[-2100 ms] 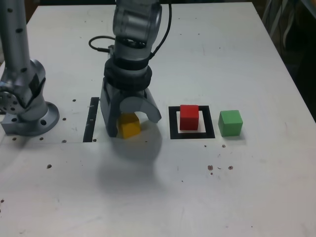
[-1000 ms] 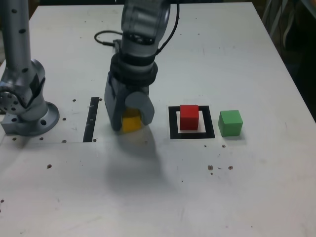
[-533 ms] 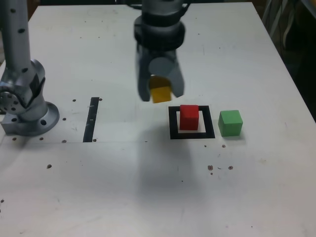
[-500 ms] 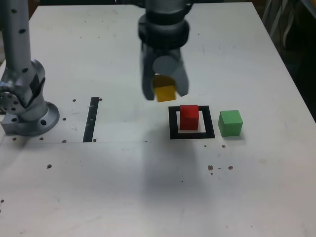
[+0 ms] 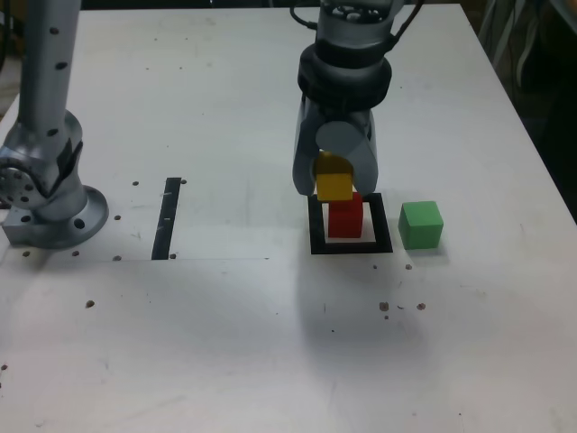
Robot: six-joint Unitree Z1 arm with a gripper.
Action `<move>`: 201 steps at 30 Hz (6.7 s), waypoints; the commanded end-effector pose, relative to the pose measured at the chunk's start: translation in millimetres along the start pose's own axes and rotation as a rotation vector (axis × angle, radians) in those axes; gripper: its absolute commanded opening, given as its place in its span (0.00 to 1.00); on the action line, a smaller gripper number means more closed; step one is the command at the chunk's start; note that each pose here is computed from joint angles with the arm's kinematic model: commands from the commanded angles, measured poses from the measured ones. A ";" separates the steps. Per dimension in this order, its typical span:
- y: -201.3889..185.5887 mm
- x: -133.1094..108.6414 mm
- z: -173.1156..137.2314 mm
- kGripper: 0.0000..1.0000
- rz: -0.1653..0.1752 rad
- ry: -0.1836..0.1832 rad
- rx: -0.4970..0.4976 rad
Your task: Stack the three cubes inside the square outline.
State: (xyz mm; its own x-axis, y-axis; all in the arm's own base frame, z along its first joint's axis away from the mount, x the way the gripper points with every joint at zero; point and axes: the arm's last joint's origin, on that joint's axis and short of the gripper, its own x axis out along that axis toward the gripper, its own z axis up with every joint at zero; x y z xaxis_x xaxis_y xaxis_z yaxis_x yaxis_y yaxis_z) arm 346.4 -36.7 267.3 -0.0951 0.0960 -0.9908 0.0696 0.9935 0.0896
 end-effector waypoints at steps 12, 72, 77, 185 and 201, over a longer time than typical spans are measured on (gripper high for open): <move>-1.7 8.2 14.8 0.11 -0.007 0.017 0.003; -1.9 19.5 26.5 0.87 -0.002 0.058 0.024; -1.2 18.5 22.4 0.91 0.008 0.079 0.009; -35.8 45.5 132.1 0.17 -0.001 0.057 0.107; -29.6 -85.3 44.5 0.17 0.066 -0.099 0.167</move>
State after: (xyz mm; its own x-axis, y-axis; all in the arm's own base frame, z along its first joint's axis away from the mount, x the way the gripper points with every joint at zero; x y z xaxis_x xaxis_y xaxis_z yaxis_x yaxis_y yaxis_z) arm 410.4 -78.7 326.9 -0.0108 0.1486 -0.9888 0.2361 0.9613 0.1419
